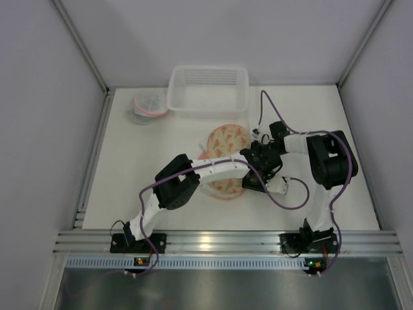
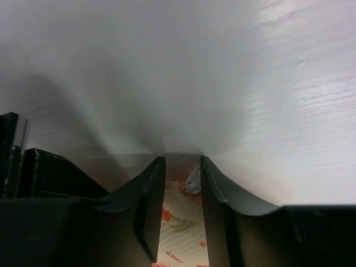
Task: Place the bra in the laundry bag and zip it closed
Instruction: Zip the zipper on the laundry bag.
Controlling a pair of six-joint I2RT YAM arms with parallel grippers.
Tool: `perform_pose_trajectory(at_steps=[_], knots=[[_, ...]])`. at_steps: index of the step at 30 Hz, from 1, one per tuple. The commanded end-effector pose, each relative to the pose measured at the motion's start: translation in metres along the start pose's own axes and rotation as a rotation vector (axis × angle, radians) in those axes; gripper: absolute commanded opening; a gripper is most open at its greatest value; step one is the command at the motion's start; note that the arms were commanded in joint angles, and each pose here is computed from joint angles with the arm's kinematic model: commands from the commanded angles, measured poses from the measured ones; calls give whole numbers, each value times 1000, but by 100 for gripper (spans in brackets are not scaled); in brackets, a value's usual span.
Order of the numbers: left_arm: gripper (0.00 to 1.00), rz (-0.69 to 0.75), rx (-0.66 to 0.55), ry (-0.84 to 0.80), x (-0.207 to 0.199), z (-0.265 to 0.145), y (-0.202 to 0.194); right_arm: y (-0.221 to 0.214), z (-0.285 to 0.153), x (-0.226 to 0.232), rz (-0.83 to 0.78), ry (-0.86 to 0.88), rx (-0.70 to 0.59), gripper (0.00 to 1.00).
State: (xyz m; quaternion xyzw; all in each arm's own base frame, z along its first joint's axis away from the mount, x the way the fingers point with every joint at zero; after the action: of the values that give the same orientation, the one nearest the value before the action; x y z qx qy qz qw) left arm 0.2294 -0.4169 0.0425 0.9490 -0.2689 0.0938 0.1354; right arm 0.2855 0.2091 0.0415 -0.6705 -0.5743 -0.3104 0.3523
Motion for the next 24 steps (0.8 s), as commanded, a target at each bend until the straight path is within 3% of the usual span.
perform_pose_trajectory(at_steps=[1,4,9,24], knots=[[36,21,89,-47,-13,-3,-12,4,-2,17,-80,14,-25,0],[29,12,108,-91,-24,-9,-17,8,-2,17,-87,8,-30,0],[1,4,85,-169,-42,-10,-15,16,-1,16,-87,7,-37,0],[0,1,-66,-325,-98,-32,3,52,-15,-7,-148,-70,-86,0]])
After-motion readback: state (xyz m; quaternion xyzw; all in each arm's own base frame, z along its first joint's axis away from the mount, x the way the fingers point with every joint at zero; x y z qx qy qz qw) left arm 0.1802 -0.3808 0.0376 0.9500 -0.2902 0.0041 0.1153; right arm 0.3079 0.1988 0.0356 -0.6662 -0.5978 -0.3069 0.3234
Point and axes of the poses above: each gripper's point midway between its finger pads, its own z axis out along the fingers, its own x axis along the line the jaws close on, y = z × x, the point moved 2 cm from there along -z, back along the fingers, and after that the axes turned 14 degrees about z, right-handed, at the moved point
